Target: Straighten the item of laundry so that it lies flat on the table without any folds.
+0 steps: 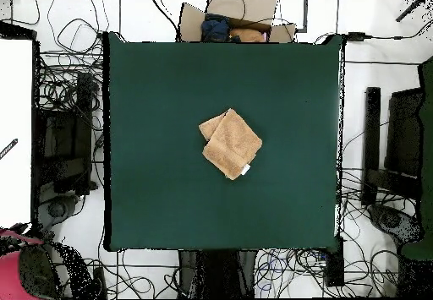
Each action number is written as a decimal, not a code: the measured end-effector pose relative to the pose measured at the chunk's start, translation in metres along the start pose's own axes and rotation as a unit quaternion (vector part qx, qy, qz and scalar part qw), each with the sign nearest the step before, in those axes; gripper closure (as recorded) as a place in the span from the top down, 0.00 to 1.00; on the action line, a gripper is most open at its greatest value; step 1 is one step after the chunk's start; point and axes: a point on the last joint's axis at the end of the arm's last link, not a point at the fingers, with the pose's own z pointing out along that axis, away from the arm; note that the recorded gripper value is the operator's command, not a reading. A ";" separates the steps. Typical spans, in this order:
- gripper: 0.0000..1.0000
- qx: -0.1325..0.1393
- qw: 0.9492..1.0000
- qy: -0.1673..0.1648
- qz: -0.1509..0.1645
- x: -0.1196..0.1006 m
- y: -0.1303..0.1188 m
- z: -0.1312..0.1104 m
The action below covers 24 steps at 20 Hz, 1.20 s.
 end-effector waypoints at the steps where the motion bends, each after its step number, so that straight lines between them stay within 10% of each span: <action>1: 1.00 0.005 1.000 0.007 0.000 0.000 0.000 -0.004; 10: 1.00 0.030 0.999 0.037 0.019 -0.015 -0.020 -0.035; 16: 1.00 0.022 0.999 0.029 0.039 -0.047 -0.082 -0.060; 24: 1.00 0.018 0.998 0.030 -0.043 -0.074 -0.178 -0.075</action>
